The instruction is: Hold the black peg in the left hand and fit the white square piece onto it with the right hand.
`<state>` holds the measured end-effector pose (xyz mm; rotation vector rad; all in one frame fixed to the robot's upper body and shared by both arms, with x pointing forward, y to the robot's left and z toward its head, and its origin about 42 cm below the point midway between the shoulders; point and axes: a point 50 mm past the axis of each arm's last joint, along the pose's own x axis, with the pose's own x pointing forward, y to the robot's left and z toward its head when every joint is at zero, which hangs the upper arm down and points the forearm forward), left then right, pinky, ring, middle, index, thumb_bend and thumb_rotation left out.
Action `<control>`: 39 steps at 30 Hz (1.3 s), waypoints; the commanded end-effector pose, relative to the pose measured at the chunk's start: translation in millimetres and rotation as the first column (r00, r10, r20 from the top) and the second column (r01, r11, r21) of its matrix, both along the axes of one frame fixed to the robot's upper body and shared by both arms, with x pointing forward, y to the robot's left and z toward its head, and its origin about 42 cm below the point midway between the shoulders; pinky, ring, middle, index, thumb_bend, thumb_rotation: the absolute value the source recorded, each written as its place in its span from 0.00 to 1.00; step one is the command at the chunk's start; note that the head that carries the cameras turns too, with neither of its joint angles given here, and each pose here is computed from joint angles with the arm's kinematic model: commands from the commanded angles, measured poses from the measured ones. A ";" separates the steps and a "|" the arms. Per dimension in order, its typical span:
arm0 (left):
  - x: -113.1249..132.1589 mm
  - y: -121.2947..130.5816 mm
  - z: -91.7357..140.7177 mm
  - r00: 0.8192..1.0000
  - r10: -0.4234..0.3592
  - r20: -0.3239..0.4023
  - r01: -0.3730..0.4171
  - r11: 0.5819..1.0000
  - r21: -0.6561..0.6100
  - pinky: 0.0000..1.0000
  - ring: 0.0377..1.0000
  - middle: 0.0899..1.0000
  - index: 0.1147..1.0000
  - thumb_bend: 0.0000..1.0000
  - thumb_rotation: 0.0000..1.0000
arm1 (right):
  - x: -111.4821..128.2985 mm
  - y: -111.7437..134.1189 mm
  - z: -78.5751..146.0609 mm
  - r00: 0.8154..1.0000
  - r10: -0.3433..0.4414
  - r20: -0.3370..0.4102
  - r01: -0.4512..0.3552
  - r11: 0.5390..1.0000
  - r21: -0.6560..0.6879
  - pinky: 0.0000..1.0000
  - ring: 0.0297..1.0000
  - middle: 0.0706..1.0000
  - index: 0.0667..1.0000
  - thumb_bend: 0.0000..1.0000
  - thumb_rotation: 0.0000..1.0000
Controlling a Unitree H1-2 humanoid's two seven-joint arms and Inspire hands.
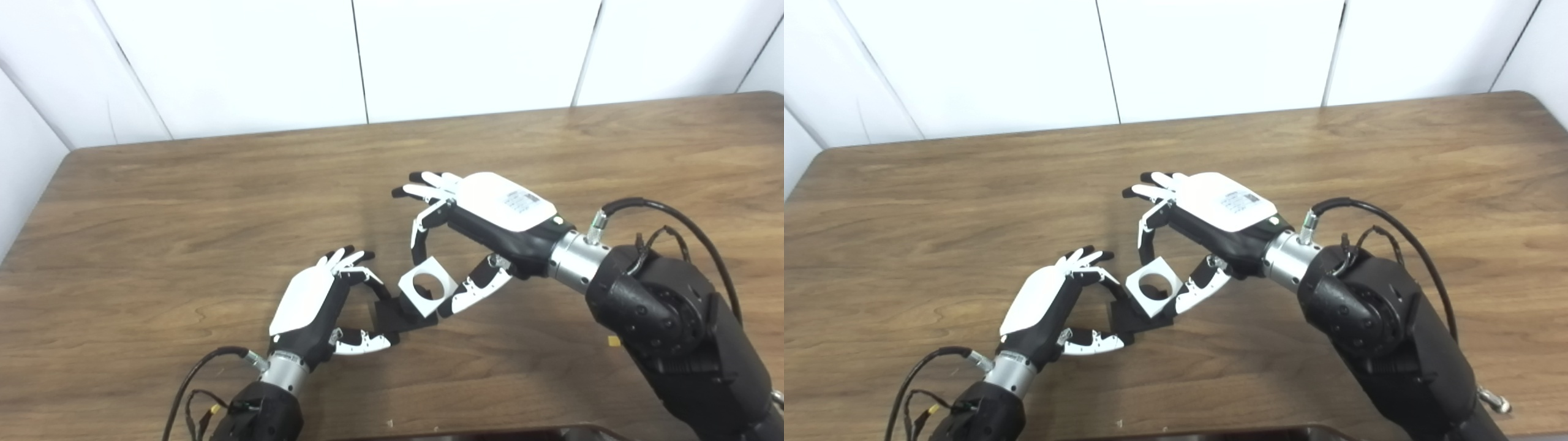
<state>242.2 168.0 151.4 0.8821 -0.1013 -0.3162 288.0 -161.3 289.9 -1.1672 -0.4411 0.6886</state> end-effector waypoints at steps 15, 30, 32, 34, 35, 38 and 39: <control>0.7 -5.3 2.0 1.000 -0.013 0.009 0.013 1.000 0.007 0.98 0.98 0.89 0.43 0.51 0.08 | 7.9 12.7 -16.5 1.000 0.022 0.019 -0.021 1.000 -0.011 0.98 1.00 0.93 0.45 0.53 0.14; 0.4 -7.2 4.3 1.000 -0.024 0.010 0.024 1.000 -0.003 0.98 0.98 0.90 0.43 0.51 0.08 | 11.9 16.9 -23.6 1.000 0.011 0.019 -0.011 1.000 -0.008 0.98 1.00 0.94 0.45 0.52 0.14; 0.2 -7.2 4.3 1.000 -0.023 0.009 0.023 1.000 -0.004 0.98 0.98 0.90 0.43 0.51 0.08 | 12.2 17.0 -24.1 1.000 0.008 0.020 -0.008 1.000 -0.006 0.98 1.00 0.94 0.45 0.52 0.14; -0.3 -7.4 4.0 1.000 -0.023 0.009 0.023 1.000 -0.003 0.98 0.98 0.90 0.43 0.51 0.08 | 12.3 17.2 -25.0 1.000 0.005 0.022 -0.005 1.000 -0.005 0.98 1.00 0.94 0.45 0.53 0.14; -0.5 -7.4 3.8 1.000 -0.023 0.010 0.023 1.000 -0.002 0.98 0.98 0.90 0.43 0.51 0.08 | 12.3 17.2 -25.3 1.000 0.004 0.022 -0.004 1.000 -0.005 0.98 1.00 0.93 0.45 0.53 0.14; -1.1 -7.2 3.2 1.000 -0.025 0.008 0.025 1.000 -0.005 0.98 0.98 0.90 0.43 0.51 0.08 | 12.2 17.1 -25.7 1.000 0.000 0.022 0.000 1.000 -0.001 0.98 1.00 0.93 0.45 0.53 0.14; -1.1 -7.2 3.3 1.000 -0.026 0.008 0.026 1.000 -0.004 0.98 0.98 0.90 0.43 0.51 0.08 | 12.5 16.9 -25.6 1.000 -0.001 0.021 0.001 1.000 0.001 0.98 1.00 0.93 0.45 0.53 0.14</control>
